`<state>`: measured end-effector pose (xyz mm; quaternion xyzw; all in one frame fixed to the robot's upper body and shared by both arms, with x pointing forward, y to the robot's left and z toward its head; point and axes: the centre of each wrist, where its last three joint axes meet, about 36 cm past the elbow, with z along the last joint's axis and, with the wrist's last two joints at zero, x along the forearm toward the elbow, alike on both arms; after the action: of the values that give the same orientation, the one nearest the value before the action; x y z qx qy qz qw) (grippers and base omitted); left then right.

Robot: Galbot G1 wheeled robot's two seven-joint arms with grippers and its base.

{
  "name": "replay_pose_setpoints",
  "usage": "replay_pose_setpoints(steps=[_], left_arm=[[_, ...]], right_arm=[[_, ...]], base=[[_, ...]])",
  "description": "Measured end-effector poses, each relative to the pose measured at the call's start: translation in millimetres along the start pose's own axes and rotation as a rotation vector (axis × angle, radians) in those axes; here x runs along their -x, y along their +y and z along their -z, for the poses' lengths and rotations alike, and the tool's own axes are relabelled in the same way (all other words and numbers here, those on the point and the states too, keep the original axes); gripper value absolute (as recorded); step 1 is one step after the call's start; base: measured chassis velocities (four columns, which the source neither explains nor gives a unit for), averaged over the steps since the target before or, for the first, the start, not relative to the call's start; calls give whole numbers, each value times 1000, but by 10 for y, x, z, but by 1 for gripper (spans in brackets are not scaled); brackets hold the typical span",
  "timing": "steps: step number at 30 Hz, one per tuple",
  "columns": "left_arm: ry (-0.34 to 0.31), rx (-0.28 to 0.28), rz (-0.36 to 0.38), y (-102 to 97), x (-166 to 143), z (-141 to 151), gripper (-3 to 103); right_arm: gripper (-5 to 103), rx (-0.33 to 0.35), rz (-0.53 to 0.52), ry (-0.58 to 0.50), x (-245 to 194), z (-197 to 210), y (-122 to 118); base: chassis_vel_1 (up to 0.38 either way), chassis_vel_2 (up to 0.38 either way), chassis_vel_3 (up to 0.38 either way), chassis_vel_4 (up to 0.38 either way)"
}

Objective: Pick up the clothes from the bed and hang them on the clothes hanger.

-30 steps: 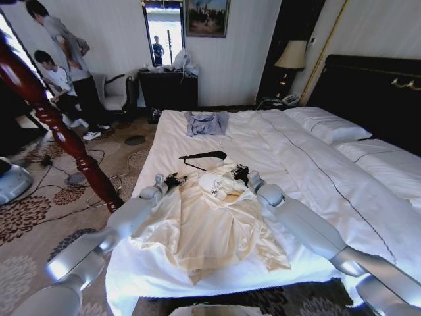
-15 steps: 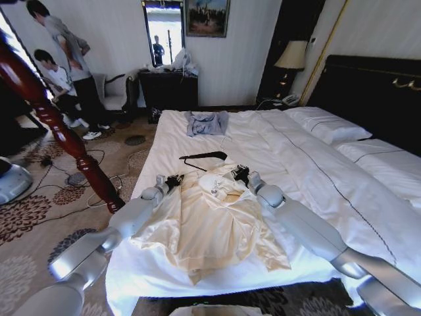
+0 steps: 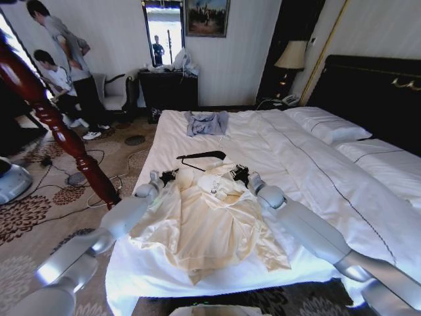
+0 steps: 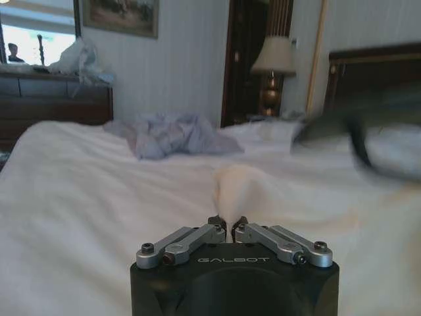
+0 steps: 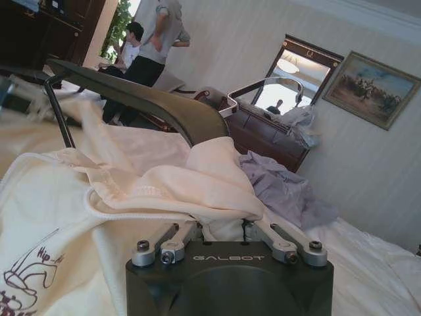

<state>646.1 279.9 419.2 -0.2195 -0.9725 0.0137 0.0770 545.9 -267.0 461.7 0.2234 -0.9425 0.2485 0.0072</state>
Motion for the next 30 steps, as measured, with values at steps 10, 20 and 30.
replay_pose_setpoints(steps=[10, 20, 30], left_arm=[[-57, -26, -14, -74, -111, 432, 2], [-119, -34, -84, -357, -361, 779, 2], [-181, -40, -167, -725, -551, 1130, 2]], right_arm=[[23, -70, -2, 14, -103, -168, -76], [23, -150, 0, 59, -129, -368, -85], [23, -150, -13, 89, -74, -325, -8]], base=[[0, 0, 0, 0], [0, 0, 0, 0], [0, 0, 0, 0]])
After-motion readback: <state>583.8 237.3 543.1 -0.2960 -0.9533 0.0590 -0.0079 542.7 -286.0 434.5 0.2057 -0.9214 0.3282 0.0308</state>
